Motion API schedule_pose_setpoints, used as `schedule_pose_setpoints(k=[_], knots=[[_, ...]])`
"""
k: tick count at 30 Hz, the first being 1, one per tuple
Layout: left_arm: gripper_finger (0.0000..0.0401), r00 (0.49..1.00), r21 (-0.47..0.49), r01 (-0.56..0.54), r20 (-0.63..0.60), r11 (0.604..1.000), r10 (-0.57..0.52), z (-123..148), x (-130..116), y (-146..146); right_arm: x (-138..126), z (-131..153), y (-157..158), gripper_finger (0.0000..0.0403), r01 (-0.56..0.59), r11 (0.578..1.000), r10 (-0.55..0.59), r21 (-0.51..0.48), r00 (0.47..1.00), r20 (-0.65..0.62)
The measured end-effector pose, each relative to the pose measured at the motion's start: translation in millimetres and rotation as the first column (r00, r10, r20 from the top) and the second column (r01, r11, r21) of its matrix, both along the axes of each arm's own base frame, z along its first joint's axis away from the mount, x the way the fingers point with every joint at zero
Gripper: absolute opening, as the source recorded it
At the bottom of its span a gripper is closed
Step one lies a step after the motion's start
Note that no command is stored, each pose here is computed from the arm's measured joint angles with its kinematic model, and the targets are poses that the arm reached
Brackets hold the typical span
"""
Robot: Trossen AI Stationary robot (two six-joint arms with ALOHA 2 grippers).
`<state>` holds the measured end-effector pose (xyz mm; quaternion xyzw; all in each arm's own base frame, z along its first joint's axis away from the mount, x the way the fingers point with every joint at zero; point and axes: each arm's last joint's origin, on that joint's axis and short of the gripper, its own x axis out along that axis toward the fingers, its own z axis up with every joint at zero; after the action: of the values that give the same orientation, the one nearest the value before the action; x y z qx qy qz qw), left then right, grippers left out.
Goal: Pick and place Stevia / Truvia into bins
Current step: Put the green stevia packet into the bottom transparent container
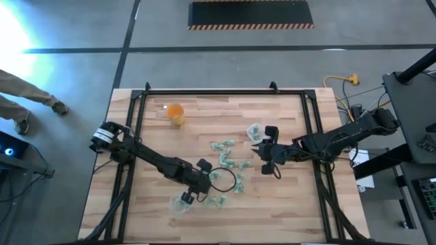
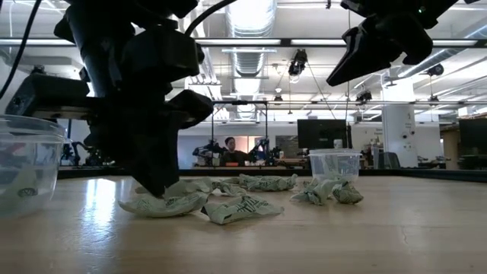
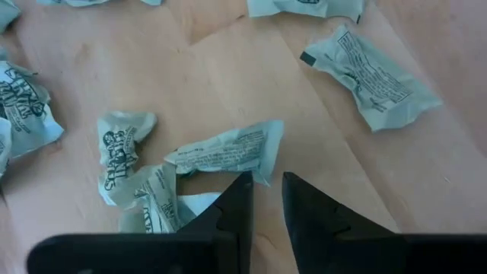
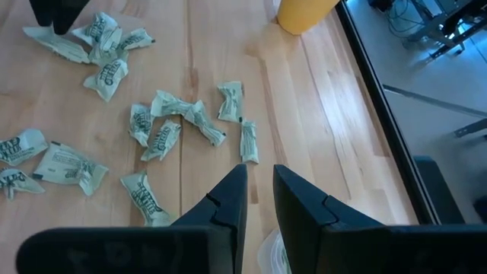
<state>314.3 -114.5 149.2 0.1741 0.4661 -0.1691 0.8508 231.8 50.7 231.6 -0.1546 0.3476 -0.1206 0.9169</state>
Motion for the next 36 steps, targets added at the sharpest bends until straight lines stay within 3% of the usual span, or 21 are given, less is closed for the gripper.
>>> schedule_pose_setpoints(k=[7,17,29,36], knots=[[0.0017,1.000,-0.012,-0.005,0.019,1.000,0.005,2.1,2.1,-0.8,0.0,-0.1,0.0,0.0057,0.000,1.000,0.000,0.000,1.000,0.000],[0.0016,0.999,-0.018,-0.005,0.035,1.000,0.006,6.4,5.1,-1.9,-0.1,-0.4,0.0,0.0057,0.000,1.000,0.000,0.000,1.000,0.000],[0.0112,0.998,-0.030,-0.006,0.062,1.000,0.008,7.9,7.3,-2.8,-0.1,-0.4,0.0,0.0057,0.000,1.000,0.000,0.000,1.000,0.000],[0.0122,0.998,-0.030,-0.005,0.061,1.000,0.007,7.5,7.4,-2.8,-0.1,-0.4,0.0,0.0057,0.000,1.000,0.000,0.000,1.000,0.000]])
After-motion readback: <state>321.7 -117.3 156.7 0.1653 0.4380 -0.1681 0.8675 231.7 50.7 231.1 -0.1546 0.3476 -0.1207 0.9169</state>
